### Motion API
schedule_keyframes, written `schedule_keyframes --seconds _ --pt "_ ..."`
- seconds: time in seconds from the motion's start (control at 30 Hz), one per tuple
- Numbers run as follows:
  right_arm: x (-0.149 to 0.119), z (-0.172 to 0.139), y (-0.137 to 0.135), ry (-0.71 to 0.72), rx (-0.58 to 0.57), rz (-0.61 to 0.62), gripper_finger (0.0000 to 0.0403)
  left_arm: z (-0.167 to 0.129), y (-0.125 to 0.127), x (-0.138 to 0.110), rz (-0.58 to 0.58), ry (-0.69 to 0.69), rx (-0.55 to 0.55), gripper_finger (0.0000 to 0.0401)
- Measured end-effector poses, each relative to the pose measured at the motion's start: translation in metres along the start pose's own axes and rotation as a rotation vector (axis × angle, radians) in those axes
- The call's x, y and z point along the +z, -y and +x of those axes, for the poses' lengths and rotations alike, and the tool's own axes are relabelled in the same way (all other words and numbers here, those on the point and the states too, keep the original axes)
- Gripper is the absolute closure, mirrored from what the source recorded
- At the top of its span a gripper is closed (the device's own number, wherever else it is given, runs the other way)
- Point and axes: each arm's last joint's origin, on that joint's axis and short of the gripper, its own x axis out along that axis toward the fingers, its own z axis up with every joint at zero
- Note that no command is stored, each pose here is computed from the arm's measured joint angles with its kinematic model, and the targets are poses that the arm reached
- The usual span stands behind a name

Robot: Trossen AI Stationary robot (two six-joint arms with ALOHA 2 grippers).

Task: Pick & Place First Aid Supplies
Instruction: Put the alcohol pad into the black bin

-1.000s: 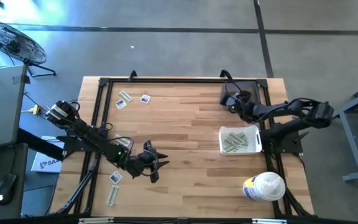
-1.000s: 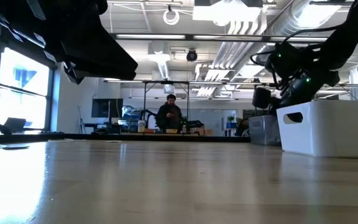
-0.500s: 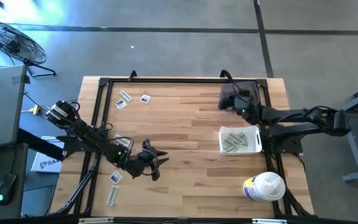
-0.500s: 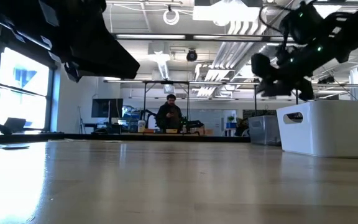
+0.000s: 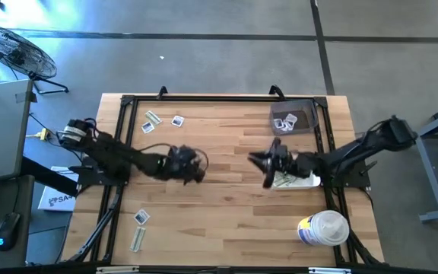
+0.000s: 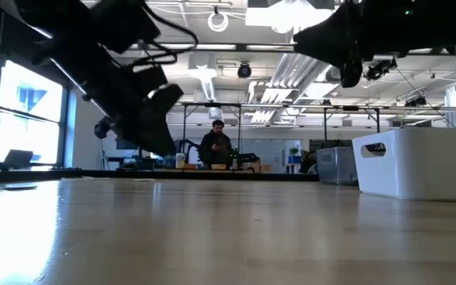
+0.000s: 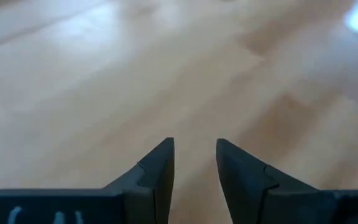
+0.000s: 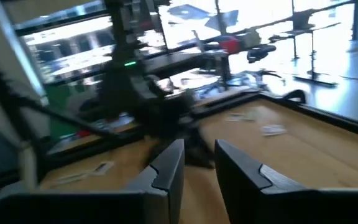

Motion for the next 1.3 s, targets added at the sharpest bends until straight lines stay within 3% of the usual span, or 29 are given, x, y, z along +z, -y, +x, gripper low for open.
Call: schedule_keyframes --seconds 0.13,0.3,0.53,0.83,1.13,1.3 --pt "-0.017 0.005 -0.021 -0.023 0.097 -0.012 0.032 0.024 -0.029 0.022 -0.072 0.019 0.142 0.0284" --pt "-0.037 0.027 -0.046 -0.09 0.133 -0.048 0.032 0.048 -0.071 0.048 -0.118 0.022 0.307 0.0284" --pt "-0.056 0.066 -0.073 -0.115 0.168 -0.134 0.032 0.07 -0.112 0.058 -0.14 -0.005 0.459 0.0284" --pt "-0.055 0.082 -0.087 -0.16 0.196 -0.148 0.032 0.097 -0.134 0.052 -0.135 -0.045 0.515 0.0284" --pt "-0.06 0.081 -0.084 -0.202 0.169 -0.174 0.032 0.105 -0.136 0.046 -0.139 -0.054 0.53 0.0285" --pt "-0.061 0.08 -0.084 -0.206 0.167 -0.176 0.032 0.105 -0.136 0.046 -0.143 -0.068 0.511 0.0317"
